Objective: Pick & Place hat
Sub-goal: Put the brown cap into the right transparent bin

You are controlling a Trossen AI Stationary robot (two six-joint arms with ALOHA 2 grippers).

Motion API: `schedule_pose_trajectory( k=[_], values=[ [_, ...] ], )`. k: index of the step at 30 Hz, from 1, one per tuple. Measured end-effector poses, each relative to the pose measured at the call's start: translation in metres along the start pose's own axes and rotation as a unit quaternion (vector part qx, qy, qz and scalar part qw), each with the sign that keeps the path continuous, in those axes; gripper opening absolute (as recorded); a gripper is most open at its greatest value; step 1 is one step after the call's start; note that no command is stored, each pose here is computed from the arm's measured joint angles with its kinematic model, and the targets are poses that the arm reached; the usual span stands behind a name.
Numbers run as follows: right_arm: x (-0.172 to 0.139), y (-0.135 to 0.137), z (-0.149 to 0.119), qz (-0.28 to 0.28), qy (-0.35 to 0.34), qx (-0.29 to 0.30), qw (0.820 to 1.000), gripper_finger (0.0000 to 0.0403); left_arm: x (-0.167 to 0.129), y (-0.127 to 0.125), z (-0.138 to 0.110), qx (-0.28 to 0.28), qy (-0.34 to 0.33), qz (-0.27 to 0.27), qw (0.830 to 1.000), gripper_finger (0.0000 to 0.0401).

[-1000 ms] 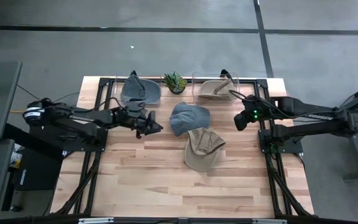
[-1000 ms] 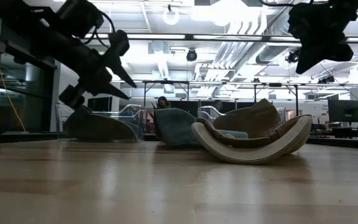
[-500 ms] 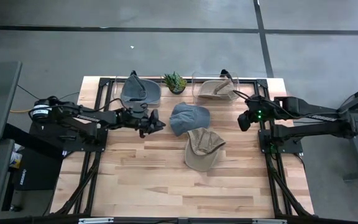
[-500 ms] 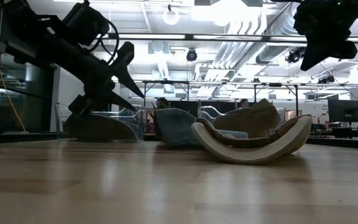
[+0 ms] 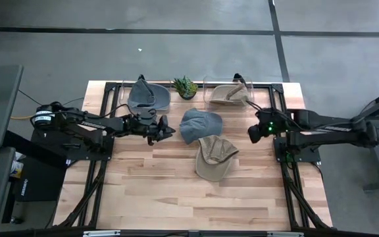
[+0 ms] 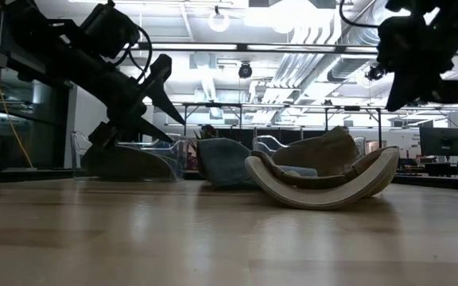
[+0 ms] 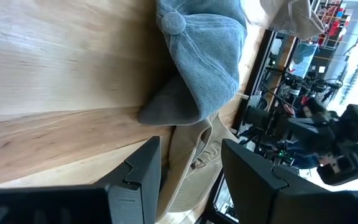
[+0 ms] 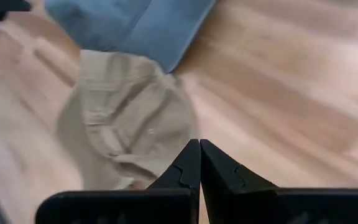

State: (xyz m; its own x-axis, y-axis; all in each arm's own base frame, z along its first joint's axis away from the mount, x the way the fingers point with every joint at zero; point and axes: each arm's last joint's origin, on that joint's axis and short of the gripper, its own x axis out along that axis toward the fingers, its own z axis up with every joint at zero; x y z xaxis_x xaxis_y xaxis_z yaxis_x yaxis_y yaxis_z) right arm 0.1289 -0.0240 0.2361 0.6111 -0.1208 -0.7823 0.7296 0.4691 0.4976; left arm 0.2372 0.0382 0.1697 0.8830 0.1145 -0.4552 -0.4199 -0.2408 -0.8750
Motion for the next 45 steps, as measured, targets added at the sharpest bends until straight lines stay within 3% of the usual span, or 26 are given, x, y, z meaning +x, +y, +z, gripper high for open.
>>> schedule_pose_trajectory(
  k=[6,10,15,20,26,31,38,45],
  values=[
    [0.012,-0.001,-0.006,0.082,0.006,-0.048,0.995,0.0000,0.000,0.000,0.000,0.003,0.000,0.000,1.000,0.0148],
    [0.013,0.001,-0.010,0.095,0.019,-0.138,0.986,0.0000,0.000,0.000,0.000,0.004,0.000,0.000,1.000,0.0148],
    [0.013,0.005,-0.017,0.125,0.038,-0.250,0.959,0.0000,0.000,0.000,0.000,0.004,0.002,0.001,1.000,0.0147],
    [0.012,0.009,-0.025,0.148,0.044,-0.383,0.911,0.0000,0.000,0.000,0.000,0.004,0.002,0.001,1.000,0.0147],
    [0.015,0.014,-0.032,0.157,0.062,-0.408,0.897,0.0011,0.000,0.000,0.000,0.004,0.004,0.001,1.000,0.0147],
    [0.023,0.022,-0.038,0.166,0.081,-0.427,0.885,0.0054,0.000,0.000,0.000,0.004,0.007,0.002,1.000,0.0147],
    [0.031,0.043,-0.045,0.231,0.078,-0.443,0.863,0.0120,0.000,0.000,-0.002,0.004,0.032,0.006,0.999,0.0147],
    [0.038,0.046,-0.050,0.219,0.083,-0.463,0.855,0.0162,0.000,0.001,-0.003,0.007,0.045,0.008,0.999,0.0147]
  ],
)
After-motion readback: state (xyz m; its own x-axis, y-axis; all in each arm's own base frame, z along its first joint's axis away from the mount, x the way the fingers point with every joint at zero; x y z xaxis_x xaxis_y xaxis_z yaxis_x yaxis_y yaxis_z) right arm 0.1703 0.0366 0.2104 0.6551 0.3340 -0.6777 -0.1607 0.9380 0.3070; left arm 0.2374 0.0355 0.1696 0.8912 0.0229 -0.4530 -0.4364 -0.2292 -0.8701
